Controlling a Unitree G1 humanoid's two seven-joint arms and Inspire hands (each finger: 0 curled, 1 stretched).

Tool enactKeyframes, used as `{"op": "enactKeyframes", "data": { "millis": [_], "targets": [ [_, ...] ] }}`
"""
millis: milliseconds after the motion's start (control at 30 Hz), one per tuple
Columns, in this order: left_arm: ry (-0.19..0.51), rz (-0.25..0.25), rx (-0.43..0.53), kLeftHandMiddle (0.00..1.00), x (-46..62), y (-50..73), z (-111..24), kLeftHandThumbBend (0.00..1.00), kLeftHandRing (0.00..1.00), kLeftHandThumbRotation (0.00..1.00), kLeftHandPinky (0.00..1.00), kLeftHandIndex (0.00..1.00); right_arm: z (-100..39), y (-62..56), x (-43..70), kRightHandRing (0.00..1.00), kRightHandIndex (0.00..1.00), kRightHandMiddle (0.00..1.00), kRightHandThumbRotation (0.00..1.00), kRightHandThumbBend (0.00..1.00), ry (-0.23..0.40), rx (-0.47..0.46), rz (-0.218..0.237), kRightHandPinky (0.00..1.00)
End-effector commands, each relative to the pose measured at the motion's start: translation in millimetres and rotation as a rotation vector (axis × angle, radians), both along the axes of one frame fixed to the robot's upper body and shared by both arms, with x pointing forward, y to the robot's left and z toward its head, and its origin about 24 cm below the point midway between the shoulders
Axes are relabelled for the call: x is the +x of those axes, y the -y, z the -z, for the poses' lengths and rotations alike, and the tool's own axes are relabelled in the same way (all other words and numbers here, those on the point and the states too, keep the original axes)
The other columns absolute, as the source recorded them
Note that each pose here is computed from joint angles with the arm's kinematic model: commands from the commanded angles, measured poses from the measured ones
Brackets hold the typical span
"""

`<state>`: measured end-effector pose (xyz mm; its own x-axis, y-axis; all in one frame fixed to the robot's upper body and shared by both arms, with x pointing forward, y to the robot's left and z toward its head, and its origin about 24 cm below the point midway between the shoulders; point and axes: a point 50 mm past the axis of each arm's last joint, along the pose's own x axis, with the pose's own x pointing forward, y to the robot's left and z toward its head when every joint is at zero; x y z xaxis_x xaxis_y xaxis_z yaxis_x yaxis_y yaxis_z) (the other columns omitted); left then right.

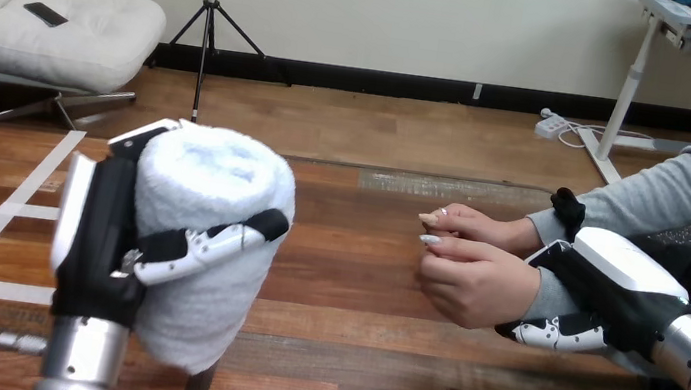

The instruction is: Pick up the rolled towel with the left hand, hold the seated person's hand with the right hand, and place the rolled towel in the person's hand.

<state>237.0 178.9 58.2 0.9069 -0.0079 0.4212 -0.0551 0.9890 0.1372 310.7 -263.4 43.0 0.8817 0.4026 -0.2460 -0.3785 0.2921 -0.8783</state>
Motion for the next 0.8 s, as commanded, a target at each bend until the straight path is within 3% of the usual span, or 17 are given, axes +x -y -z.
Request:
{"op": "enactKeyframes", "data": {
  "millis": [0, 400, 767],
  "targets": [
    [0.184, 0.042, -0.023, 0.35, 30.4, 6.8, -34.1, 0.66, 0.29, 0.00, 0.24, 0.38, -17.8, -9.4, 9.4, 0.23, 0.30, 0.27, 0.36, 0.53, 0.076, 0.034, -0.044, 0.21],
    [0.154, 0.074, -0.028, 0.37, 50.2, 9.7, -30.9, 0.67, 0.31, 0.00, 0.25, 0.39, -17.2, -11.9, 10.4, 0.22, 0.28, 0.27, 0.37, 0.52, 0.064, 0.035, -0.049, 0.20],
    [0.100, 0.116, -0.031, 0.38, 66.5, 12.9, -26.2, 0.67, 0.33, 0.00, 0.28, 0.39, -17.6, -14.2, 11.0, 0.21, 0.27, 0.26, 0.32, 0.52, 0.057, 0.039, -0.060, 0.19]
  ]
}}
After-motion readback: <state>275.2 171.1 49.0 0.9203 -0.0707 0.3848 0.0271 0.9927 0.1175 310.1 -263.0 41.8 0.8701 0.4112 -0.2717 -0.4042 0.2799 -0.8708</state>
